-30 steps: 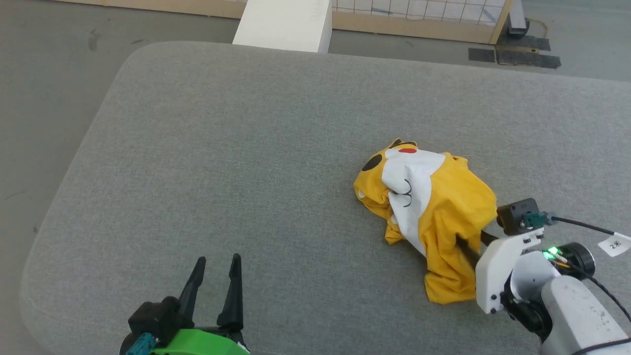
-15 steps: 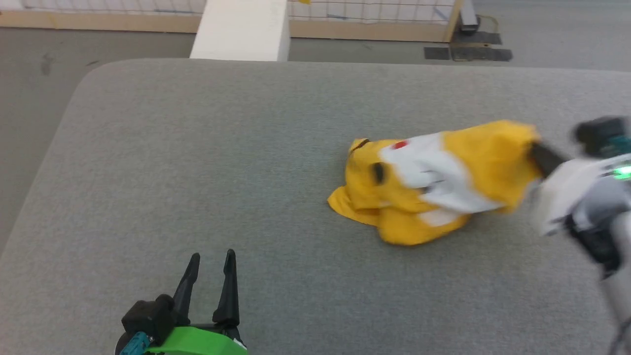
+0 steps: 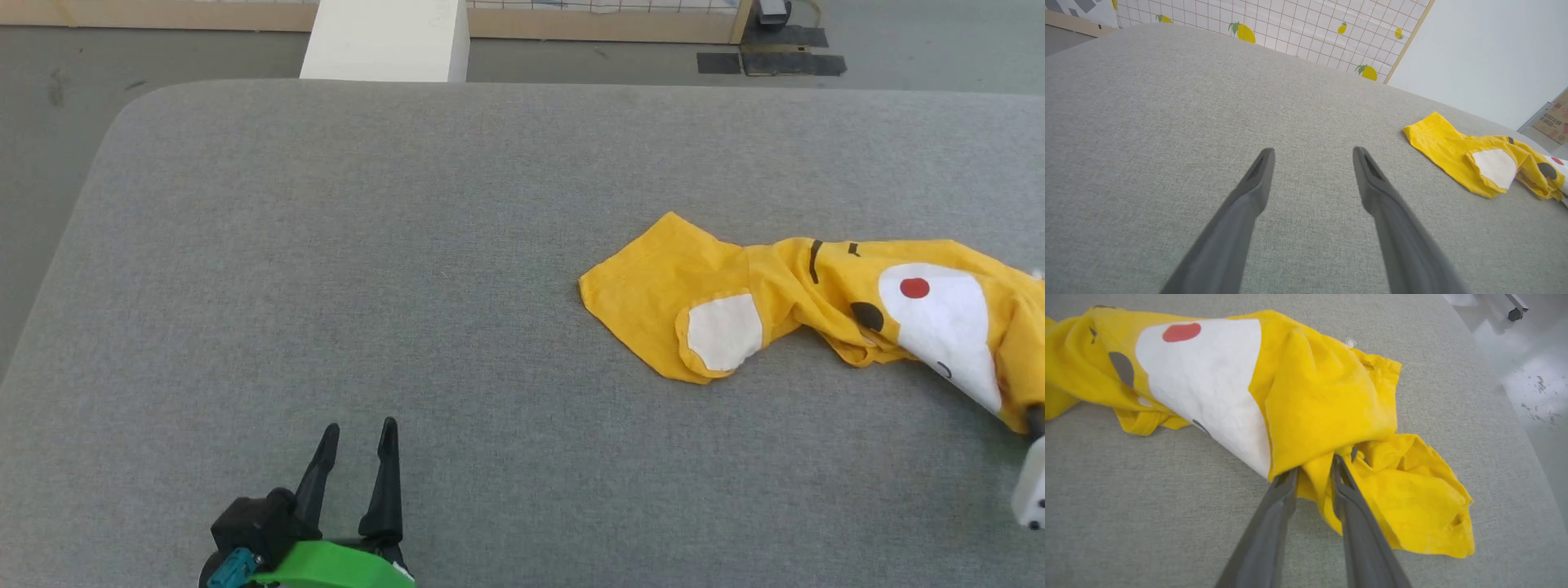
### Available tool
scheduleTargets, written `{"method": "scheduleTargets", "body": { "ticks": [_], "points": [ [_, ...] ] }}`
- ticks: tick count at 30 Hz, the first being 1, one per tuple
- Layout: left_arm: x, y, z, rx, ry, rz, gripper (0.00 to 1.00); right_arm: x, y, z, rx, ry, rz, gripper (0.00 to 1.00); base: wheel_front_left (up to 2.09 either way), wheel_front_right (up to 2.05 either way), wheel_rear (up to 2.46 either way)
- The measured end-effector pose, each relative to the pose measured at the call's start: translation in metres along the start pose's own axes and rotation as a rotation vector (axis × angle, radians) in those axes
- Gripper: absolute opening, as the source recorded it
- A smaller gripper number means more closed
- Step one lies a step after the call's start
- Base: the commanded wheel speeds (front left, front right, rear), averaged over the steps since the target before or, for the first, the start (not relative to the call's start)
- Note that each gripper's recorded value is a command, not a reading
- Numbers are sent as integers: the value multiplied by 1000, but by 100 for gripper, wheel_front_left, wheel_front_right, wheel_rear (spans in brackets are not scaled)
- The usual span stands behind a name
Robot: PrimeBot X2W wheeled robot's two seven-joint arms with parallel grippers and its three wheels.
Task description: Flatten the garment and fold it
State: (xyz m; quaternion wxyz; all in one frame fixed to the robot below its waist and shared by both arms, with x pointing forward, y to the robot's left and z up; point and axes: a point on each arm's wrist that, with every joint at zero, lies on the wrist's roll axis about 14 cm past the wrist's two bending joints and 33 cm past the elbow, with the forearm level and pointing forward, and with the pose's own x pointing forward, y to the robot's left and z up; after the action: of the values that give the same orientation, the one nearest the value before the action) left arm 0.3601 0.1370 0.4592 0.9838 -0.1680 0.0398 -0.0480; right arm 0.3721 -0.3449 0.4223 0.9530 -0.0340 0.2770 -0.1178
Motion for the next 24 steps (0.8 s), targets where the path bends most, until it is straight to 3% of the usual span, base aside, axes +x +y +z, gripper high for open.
{"method": "scheduleTargets", "body": {
  "ticks": [5,9,13,16,20,24],
  "points": [
    [1,1,2,2,-7,-1,100,2,22,21,2,-80,48,100,0,0,0],
    [0,3,4,2,-11,4,100,-1,52,77,-16,-225,128,100,0,0,0],
    [-2,3,4,-3,-12,8,100,-9,96,114,-65,-283,245,100,0,0,0],
    [-3,5,5,-12,-15,17,100,-12,135,116,-111,-232,349,100,0,0,0],
    [-6,9,5,-28,-17,38,100,-9,178,92,-201,-68,462,100,0,0,0],
    [-10,14,7,-33,-23,60,100,-1,202,78,-309,23,512,100,0,0,0]
  ]
}}
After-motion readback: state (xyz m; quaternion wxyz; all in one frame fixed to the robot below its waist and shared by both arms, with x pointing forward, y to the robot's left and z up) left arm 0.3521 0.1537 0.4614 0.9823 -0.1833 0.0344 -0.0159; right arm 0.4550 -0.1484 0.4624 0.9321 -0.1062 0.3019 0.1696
